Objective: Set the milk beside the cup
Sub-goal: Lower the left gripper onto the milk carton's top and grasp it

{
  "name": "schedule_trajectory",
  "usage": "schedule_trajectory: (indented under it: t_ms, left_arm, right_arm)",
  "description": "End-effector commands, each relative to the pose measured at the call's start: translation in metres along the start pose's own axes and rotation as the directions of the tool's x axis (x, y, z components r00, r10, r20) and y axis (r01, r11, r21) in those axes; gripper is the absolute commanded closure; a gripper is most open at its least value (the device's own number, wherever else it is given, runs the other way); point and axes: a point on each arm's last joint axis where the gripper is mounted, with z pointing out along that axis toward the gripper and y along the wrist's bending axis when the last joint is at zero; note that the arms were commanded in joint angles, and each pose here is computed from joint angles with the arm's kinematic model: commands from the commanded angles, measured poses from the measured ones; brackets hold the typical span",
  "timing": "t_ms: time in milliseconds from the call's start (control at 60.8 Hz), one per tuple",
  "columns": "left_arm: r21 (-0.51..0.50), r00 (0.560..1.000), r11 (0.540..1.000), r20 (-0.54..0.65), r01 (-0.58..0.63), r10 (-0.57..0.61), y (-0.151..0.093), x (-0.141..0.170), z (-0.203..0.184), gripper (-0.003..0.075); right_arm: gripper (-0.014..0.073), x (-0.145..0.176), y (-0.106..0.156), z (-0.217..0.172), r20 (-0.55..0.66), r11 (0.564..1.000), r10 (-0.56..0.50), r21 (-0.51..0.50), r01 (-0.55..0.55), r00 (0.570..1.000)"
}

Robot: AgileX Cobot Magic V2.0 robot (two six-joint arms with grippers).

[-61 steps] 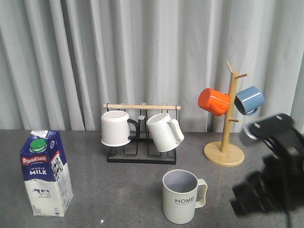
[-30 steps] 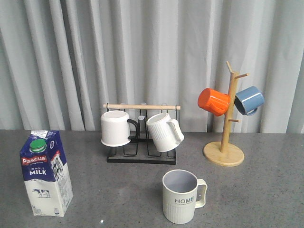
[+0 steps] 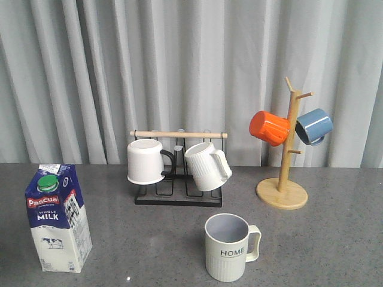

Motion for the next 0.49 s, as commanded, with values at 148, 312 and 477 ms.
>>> schedule_trajectory:
  t_ms: [148, 312, 477]
  left_arm:
    - [0.019, 0.998, 1.000, 0.059, -0.024, 0.023, -0.004, -0.067, 0.007, 0.0213]
    - [0.022, 0.999, 1.000, -0.038, -0.017, 0.018, 0.001, -0.082, 0.052, 0.0213]
    - [0.019, 0.990, 1.000, -0.139, -0.002, 0.005, 0.008, -0.078, 0.097, 0.0213]
  right_arm:
    - [0.0600, -0.012, -0.001, -0.004, 0.082, 1.000, 0.002, 0.017, -0.003, 0.997]
    - [0.0601, -0.012, -0.001, -0.004, 0.083, 1.000, 0.003, 0.017, -0.004, 0.997]
    - [0.0600, -0.012, -0.001, -0.004, 0.083, 1.000, 0.004, 0.016, -0.005, 0.997]
